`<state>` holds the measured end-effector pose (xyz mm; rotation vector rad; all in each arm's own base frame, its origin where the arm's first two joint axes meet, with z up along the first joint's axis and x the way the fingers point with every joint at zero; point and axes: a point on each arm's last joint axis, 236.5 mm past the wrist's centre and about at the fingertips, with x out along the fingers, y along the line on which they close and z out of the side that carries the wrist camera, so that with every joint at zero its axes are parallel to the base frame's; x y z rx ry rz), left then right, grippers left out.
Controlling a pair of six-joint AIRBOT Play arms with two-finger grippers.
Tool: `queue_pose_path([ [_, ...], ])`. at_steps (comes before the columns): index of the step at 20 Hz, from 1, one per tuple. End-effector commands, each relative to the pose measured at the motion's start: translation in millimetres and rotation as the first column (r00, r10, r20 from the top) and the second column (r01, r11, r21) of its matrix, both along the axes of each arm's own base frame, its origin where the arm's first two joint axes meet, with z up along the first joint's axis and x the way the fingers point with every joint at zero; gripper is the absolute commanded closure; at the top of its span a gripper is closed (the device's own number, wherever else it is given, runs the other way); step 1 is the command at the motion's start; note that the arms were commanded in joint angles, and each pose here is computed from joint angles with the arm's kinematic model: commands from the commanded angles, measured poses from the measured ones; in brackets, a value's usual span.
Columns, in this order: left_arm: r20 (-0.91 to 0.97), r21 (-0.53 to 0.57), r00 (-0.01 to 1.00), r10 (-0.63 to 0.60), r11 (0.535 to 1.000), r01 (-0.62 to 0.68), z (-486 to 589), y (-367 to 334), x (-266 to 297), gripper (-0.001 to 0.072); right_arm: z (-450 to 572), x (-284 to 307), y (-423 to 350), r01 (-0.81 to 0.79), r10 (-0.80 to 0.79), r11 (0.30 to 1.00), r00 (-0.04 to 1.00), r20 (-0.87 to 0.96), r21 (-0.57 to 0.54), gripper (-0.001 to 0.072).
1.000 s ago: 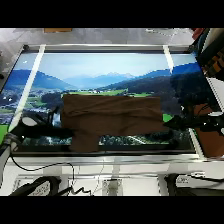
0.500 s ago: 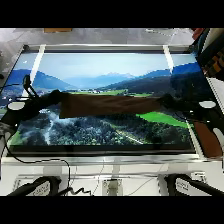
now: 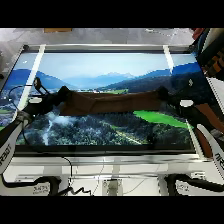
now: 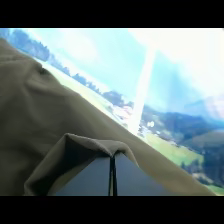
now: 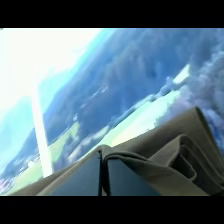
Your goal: Fold the clothes and pants, and hang the long-sleeved shirts on hangers.
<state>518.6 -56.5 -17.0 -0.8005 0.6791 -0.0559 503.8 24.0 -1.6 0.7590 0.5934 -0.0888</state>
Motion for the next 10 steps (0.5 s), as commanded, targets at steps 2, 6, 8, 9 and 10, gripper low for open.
queue_pose_path([
  [2, -0.023, 0.009, 0.999, 0.023, 1.0, -0.023, -17, 2, 9, 0.0691, -15, 24, 0, 0.021, -0.021, 1.0, 1.0, -0.012, 0.0, 0.0697],
  [6, 0.021, 0.064, 0.999, -0.036, 0.997, 0.035, -6, -7, 15, 0.0563, -19, 38, 7, -0.011, 0.011, 1.0, 1.0, -0.017, 0.006, 0.0694],
  [8, 0.065, 0.14, 0.994, -0.088, 0.987, 0.078, 3, -6, 21, -0.0013, -22, 35, 11, -0.053, 0.052, 0.998, 0.998, -0.029, -0.023, 0.0344],
  [9, 0.082, 0.166, 0.992, -0.101, 0.982, 0.086, 9, -4, 24, -0.0001, -25, 32, 15, -0.086, 0.084, 0.996, 0.996, -0.041, -0.04, 0.016],
  [10, 0.091, 0.182, 0.99, -0.103, 0.98, 0.085, 13, 1, 26, -0.0001, -29, 28, 19, -0.127, 0.124, 0.99, 0.991, -0.059, -0.058, 0.014],
])
